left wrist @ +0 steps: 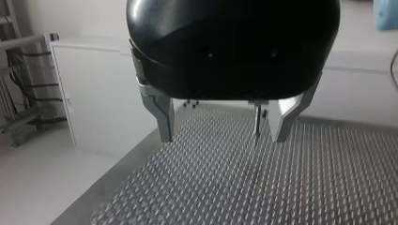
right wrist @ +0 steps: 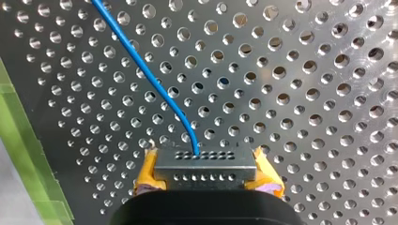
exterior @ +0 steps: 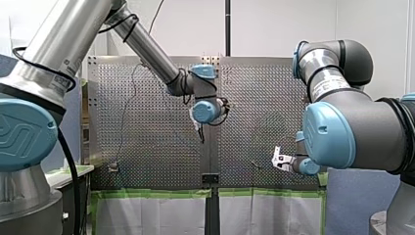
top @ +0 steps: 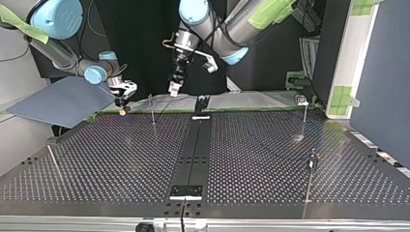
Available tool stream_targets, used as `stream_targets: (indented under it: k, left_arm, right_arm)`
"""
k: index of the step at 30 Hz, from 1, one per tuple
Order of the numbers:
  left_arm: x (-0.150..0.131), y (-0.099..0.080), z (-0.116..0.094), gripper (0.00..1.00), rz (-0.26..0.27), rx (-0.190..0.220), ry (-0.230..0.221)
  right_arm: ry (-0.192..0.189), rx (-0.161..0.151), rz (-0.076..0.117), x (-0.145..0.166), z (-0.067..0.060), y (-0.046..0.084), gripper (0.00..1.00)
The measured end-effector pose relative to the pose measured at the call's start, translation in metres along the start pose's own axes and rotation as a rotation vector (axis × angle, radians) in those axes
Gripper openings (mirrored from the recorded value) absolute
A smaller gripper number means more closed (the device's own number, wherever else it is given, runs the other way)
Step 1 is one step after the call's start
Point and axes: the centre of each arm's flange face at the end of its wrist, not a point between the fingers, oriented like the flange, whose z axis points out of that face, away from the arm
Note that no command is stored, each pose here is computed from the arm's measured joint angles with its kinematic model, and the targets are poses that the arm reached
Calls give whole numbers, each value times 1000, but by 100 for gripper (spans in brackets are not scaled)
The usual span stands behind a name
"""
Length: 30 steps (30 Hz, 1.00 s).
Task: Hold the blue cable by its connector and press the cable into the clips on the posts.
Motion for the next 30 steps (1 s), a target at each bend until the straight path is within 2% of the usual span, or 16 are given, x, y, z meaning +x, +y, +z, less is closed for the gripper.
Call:
stream_targets:
  k: [3,8,15,22,26,30]
  left_arm:
    - [-10,13,-4,100,12,-20,-7]
    - [-22,19,-17,100,16,-22,-14]
    - [-43,22,-38,100,-10,3,-61]
    - [-58,28,-65,100,-18,13,-72]
    - [-67,30,-79,100,-43,39,-92]
    - [-60,37,-92,100,-54,48,-94]
  right_arm:
    - [0,0,0,0,0,0,0]
    - [1,1,0,0,0,0,0]
    - [-1,7,-2,0,0,-1,0]
    - [-4,12,-4,0,0,-1,0]
    - [-6,16,-4,0,0,-2,0]
    - [-7,18,-3,-1,0,-2,0]
